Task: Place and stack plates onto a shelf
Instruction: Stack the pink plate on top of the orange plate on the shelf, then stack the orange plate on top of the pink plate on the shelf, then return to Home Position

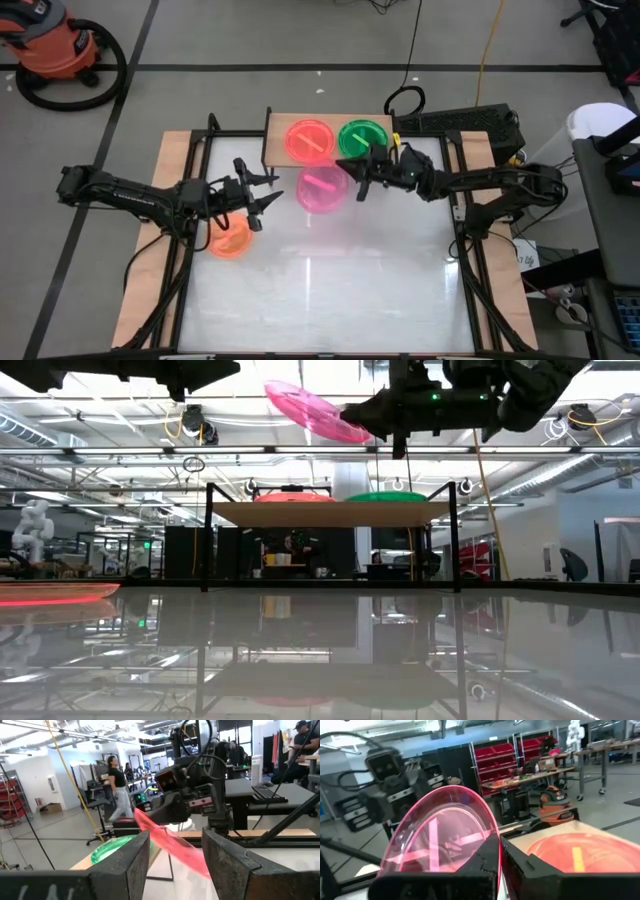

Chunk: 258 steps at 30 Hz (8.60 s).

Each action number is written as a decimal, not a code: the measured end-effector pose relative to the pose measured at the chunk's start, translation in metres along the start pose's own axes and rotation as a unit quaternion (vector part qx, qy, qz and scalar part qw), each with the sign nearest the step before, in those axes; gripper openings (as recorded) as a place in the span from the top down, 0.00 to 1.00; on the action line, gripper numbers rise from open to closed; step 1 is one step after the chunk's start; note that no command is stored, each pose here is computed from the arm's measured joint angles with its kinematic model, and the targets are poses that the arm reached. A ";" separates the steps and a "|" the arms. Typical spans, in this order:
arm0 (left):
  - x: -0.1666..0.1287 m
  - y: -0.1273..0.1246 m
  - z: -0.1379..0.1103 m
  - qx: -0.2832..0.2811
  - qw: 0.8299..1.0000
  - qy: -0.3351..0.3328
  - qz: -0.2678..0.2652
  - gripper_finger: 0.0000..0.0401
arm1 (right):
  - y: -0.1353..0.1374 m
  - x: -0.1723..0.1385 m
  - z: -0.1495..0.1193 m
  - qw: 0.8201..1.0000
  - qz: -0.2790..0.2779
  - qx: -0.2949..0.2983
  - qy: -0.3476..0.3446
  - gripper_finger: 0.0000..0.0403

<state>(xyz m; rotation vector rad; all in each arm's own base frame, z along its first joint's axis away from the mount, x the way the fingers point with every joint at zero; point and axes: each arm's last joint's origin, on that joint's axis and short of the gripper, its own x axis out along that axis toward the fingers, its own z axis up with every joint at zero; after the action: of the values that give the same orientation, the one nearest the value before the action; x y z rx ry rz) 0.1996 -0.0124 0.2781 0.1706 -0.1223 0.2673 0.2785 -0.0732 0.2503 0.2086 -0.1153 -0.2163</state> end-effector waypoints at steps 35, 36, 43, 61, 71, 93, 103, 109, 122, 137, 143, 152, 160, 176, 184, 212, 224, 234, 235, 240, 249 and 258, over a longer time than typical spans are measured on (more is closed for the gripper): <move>-0.041 0.015 0.015 0.005 1.000 0.029 0.001 0.54 | -0.142 0.082 0.013 0.984 -0.154 0.063 0.065 1.00; -0.041 0.015 0.015 0.005 1.000 0.029 0.001 0.54 | -0.142 0.082 0.012 0.984 -0.154 0.061 0.065 1.00; -0.041 0.015 0.015 0.005 1.000 0.028 0.001 0.54 | -0.142 0.082 0.012 0.986 -0.142 0.053 0.072 0.93; -0.039 0.013 0.010 -0.014 0.999 0.049 -0.003 0.54 | -0.101 0.069 0.049 0.998 0.012 0.041 0.055 0.60; -0.022 0.001 -0.011 0.000 0.994 0.112 -0.015 0.54 | -0.052 0.016 0.064 0.998 0.054 -0.020 0.032 0.61; -0.045 -0.018 -0.052 -0.015 0.931 0.355 -0.086 0.54 | -0.005 -0.103 0.017 0.993 0.094 -0.065 0.009 0.61; -0.048 -0.029 -0.069 -0.075 0.831 0.543 -0.094 0.54 | -0.001 -0.108 0.011 0.994 0.075 -0.075 0.006 0.61; -0.046 -0.056 -0.086 -0.077 0.766 0.632 -0.083 0.54 | 0.000 -0.108 0.010 0.994 0.080 -0.070 0.011 0.61; -0.050 -0.114 -0.095 -0.025 0.724 0.687 0.047 0.54 | -0.001 -0.107 0.007 0.995 0.067 -0.066 0.021 0.61; -0.057 -0.117 -0.121 0.019 0.671 0.728 0.135 0.54 | 0.004 -0.107 0.004 0.995 0.078 -0.050 0.035 0.61; -0.057 -0.119 -0.122 0.016 0.670 0.731 0.131 0.70 | 0.004 -0.107 0.004 0.995 0.079 -0.050 0.036 0.61; -0.048 -0.128 -0.111 0.022 0.671 0.736 0.089 0.98 | 0.004 -0.107 0.004 0.995 0.079 -0.050 0.035 0.61; -0.022 -0.155 -0.065 0.042 0.725 0.687 -0.009 0.99 | 0.005 -0.107 0.004 0.995 0.079 -0.050 0.035 0.61; 0.028 -0.141 0.029 0.250 0.805 0.538 -0.001 1.00 | 0.005 -0.107 0.004 0.995 0.079 -0.050 0.035 0.61; 0.082 -0.079 0.039 0.316 0.776 0.543 0.054 1.00 | 0.005 -0.107 0.004 0.995 0.080 -0.051 0.035 0.61; 0.160 0.075 0.018 0.241 0.821 0.512 -0.072 0.84 | 0.004 -0.107 0.004 0.994 0.081 -0.064 0.037 0.61; 0.160 0.077 0.018 0.238 0.817 0.524 -0.009 0.69 | 0.004 -0.107 0.004 0.994 0.081 -0.063 0.038 0.61; 0.163 0.072 0.027 0.148 0.868 0.470 -0.063 0.69 | 0.005 -0.108 0.005 0.994 0.081 -0.067 0.034 0.61; 0.167 0.070 0.024 0.144 0.872 0.462 -0.076 0.69 | 0.005 -0.108 0.005 0.994 0.081 -0.067 0.034 0.61; 0.181 0.062 -0.008 0.162 0.856 0.478 -0.116 0.69 | 0.005 -0.110 0.007 0.994 0.084 -0.056 0.031 0.61; 0.190 0.082 -0.031 0.155 0.846 0.503 -0.085 0.69 | 0.005 -0.112 0.005 0.994 0.081 -0.061 0.045 0.61; 0.184 0.083 -0.013 0.145 0.858 0.487 -0.066 0.69 | 0.005 -0.112 0.005 0.994 0.080 -0.062 0.046 0.61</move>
<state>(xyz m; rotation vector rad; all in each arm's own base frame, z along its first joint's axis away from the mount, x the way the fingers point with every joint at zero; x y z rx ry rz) 0.3544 0.1149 0.3038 0.3248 0.9468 0.2085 0.1702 -0.0441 0.2456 0.0856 -0.0263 -0.0526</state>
